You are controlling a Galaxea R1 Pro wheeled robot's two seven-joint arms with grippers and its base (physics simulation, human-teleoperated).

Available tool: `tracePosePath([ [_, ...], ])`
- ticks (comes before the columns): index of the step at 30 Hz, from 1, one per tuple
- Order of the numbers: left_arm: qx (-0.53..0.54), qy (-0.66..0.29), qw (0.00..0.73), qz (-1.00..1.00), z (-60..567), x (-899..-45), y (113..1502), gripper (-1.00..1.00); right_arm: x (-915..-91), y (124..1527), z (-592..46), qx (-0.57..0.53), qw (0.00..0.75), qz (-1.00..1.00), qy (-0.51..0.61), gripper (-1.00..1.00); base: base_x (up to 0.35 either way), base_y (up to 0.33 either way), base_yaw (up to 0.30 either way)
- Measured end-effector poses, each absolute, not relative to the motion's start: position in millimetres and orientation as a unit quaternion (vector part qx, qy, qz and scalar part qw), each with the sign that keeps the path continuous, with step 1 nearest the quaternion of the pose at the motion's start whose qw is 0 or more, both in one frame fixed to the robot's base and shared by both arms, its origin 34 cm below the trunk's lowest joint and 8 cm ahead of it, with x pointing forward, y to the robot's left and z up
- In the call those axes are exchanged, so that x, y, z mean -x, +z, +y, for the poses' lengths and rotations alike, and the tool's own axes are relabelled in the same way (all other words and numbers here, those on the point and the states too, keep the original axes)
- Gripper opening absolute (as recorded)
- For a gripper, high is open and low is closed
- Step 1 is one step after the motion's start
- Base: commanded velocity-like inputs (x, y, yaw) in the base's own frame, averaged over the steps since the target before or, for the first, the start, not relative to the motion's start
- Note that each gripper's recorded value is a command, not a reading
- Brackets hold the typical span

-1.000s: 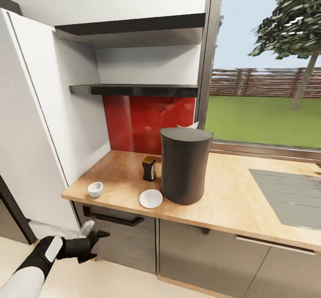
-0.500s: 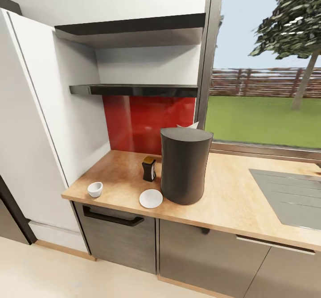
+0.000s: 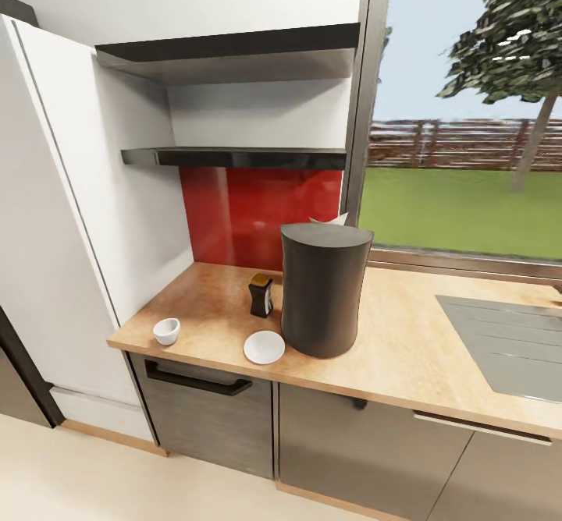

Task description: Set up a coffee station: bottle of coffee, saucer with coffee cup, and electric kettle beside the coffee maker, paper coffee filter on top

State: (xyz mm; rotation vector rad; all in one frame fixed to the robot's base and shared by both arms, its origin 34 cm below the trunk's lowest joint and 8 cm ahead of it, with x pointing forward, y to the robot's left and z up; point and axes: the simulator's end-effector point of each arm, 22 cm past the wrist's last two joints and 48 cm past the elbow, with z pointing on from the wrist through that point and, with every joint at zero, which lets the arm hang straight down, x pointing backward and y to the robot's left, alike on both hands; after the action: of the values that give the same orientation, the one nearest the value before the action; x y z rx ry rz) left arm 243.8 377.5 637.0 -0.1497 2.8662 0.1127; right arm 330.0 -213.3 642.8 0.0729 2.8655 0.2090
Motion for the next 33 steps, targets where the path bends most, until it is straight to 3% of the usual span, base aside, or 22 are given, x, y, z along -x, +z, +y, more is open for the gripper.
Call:
tracePosePath([
  [9, -0.007, 0.041, 0.117, 0.992, 371, -232, 634, 1.00, -330, 643, -219, -0.028, 0.134, 0.988, 0.069, 1.00, 0.006, -0.035, -0.297],
  [17, -0.003, 0.100, 0.114, 0.989, 393, -229, 636, 1.00, -329, 642, -223, -0.029, 0.133, 0.988, 0.066, 1.00, 0.080, -0.239, -0.298],
  [33, -0.002, 0.092, 0.094, 0.991, 374, -213, 630, 1.00, -325, 639, -228, -0.030, 0.127, 0.990, 0.062, 1.00, 0.160, -0.254, -0.264],
])
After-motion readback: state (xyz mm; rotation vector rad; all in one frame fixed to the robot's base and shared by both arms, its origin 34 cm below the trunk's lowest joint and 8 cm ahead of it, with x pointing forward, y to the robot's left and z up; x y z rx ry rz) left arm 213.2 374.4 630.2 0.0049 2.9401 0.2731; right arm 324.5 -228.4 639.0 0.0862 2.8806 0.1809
